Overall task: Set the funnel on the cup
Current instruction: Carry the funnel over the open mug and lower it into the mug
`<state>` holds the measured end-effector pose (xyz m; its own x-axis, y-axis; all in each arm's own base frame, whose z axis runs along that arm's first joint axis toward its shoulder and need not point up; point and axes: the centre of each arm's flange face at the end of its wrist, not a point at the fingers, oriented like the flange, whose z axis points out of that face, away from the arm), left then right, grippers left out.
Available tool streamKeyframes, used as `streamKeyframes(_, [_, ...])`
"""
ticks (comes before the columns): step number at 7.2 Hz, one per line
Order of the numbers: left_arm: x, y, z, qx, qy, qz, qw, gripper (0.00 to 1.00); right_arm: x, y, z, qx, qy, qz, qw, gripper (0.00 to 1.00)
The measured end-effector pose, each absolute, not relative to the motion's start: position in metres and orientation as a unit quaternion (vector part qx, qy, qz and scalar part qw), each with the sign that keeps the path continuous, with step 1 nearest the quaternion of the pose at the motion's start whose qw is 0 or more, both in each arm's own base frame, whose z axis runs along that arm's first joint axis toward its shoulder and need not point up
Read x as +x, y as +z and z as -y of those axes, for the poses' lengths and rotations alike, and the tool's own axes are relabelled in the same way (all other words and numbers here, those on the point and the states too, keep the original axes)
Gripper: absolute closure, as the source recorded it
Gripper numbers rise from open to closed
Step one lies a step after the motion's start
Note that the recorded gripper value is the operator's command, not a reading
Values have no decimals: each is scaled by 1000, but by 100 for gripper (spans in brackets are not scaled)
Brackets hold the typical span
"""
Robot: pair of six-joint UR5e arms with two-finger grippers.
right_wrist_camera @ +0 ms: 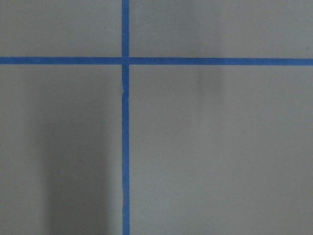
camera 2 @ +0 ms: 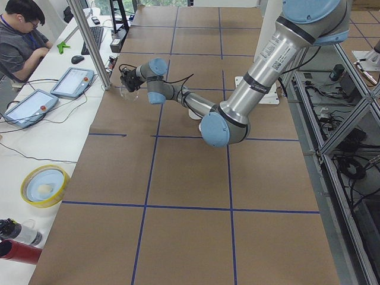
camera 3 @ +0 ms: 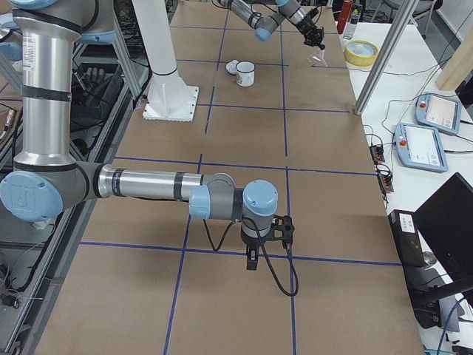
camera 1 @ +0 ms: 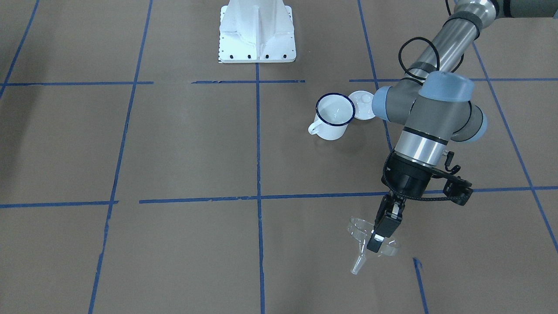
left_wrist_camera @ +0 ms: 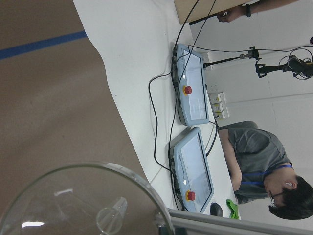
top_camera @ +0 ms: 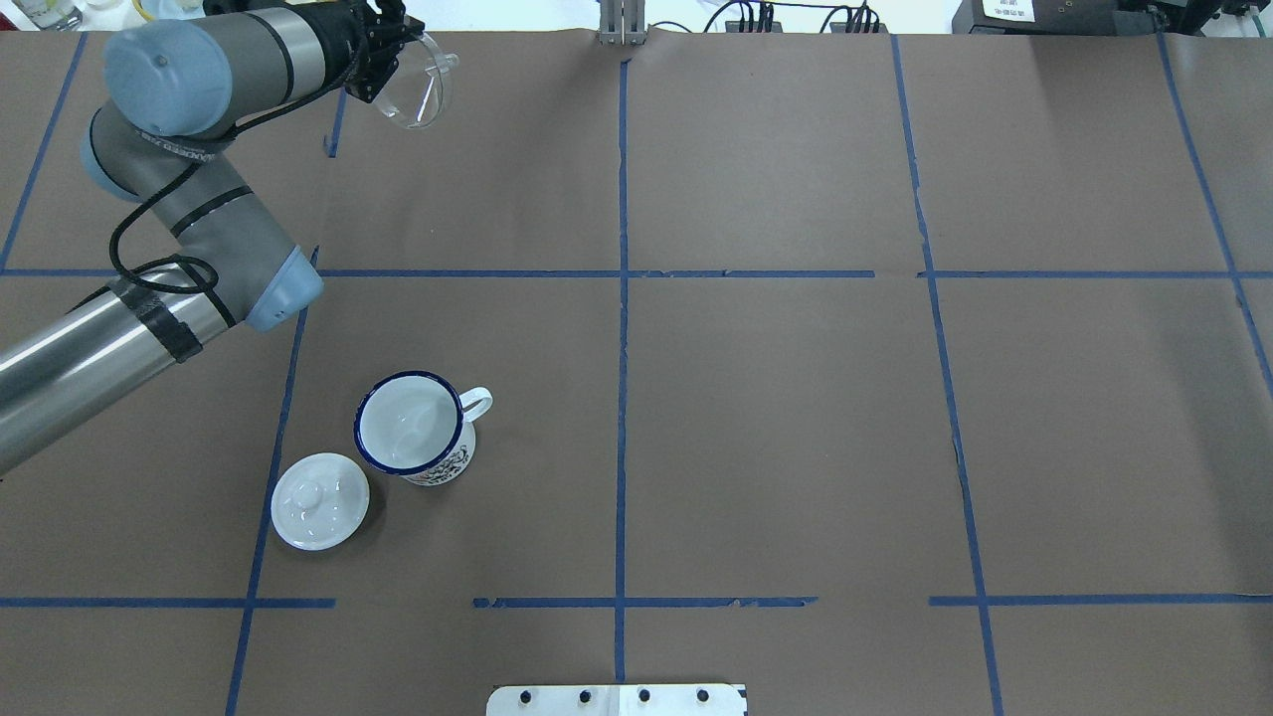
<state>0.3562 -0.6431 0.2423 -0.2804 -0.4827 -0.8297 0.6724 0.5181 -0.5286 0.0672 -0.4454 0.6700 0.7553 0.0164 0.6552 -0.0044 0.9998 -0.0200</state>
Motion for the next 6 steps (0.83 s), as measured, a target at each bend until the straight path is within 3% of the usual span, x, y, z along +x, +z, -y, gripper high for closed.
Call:
streamKeyframes(3, [317, 154, 552, 55, -396, -565, 722, 100, 67, 670, 445, -9, 6, 350, 937, 0])
streamKeyframes(6, [342, 139, 435, 24, -245, -446, 861, 100, 67, 670, 445, -9, 6, 350, 937, 0])
